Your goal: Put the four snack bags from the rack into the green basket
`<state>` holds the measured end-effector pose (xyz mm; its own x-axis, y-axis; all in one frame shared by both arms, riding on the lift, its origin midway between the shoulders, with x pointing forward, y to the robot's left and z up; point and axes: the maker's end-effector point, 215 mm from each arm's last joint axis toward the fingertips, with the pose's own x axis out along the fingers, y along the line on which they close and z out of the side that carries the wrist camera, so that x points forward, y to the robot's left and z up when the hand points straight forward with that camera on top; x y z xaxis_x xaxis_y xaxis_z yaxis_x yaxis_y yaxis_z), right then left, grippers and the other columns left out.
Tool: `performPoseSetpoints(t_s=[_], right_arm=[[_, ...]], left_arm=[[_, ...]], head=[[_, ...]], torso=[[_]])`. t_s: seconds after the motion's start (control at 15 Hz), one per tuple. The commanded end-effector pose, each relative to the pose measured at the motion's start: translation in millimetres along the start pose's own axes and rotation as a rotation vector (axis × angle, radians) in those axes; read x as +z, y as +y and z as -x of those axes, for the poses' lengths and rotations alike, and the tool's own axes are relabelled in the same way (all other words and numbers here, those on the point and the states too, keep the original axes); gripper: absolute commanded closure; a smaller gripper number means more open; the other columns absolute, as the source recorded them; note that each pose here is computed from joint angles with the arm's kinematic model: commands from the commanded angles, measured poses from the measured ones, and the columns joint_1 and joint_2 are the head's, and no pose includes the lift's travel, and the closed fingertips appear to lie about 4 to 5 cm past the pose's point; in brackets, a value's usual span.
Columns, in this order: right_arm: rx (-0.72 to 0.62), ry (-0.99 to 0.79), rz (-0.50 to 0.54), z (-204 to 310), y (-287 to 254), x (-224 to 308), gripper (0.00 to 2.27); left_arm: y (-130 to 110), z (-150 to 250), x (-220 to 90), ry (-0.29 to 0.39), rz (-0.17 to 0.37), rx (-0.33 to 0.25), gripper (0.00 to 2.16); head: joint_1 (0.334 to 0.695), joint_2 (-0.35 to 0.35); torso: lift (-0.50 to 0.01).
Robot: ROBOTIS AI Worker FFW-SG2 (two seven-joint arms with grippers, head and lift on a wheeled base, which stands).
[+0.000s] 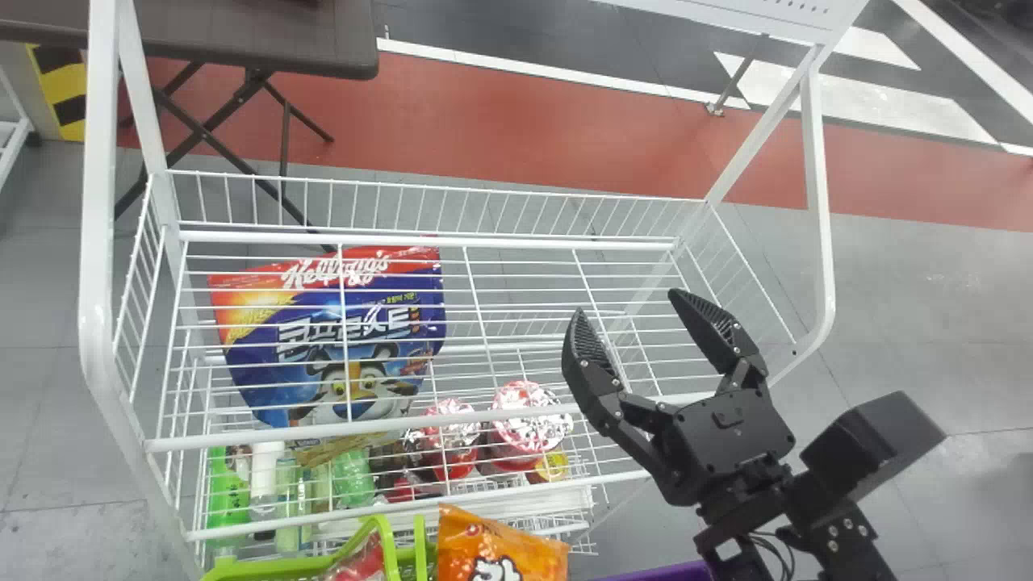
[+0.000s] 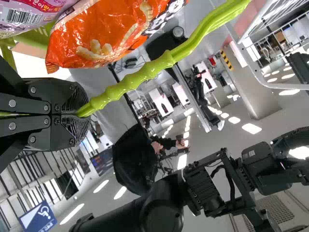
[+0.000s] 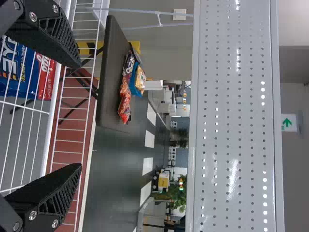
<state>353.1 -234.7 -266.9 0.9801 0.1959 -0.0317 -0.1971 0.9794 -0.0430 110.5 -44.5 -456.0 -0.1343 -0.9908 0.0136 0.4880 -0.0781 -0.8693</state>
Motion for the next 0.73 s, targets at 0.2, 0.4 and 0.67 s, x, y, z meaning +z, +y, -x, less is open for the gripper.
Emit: performPoseSetpoints(t_s=[0.2,0.4,0.67], right_arm=[[-0.009,0.002,0.000,0.5,-2.3,-0.6,0.09],[-0.009,0.000,0.001,0.9,-2.2,-0.2,0.09],[-0.011,0.004,-0.001,0.5,-2.7,-1.5,0.09]], left_arm=[[-0.5,0.0,0.5,0.001,-0.003,0.000,2.13],[-1.0,-0.1,-0.2,0.001,-0.001,-0.002,2.13],[-1.1,-0.5,-0.2,0.002,-0.005,-0.002,2.13]], head=[[0.695,-0.350],[0.695,-0.350],[0.695,-0.350]], torso=[[-0.006],[-0.006],[-0.006]])
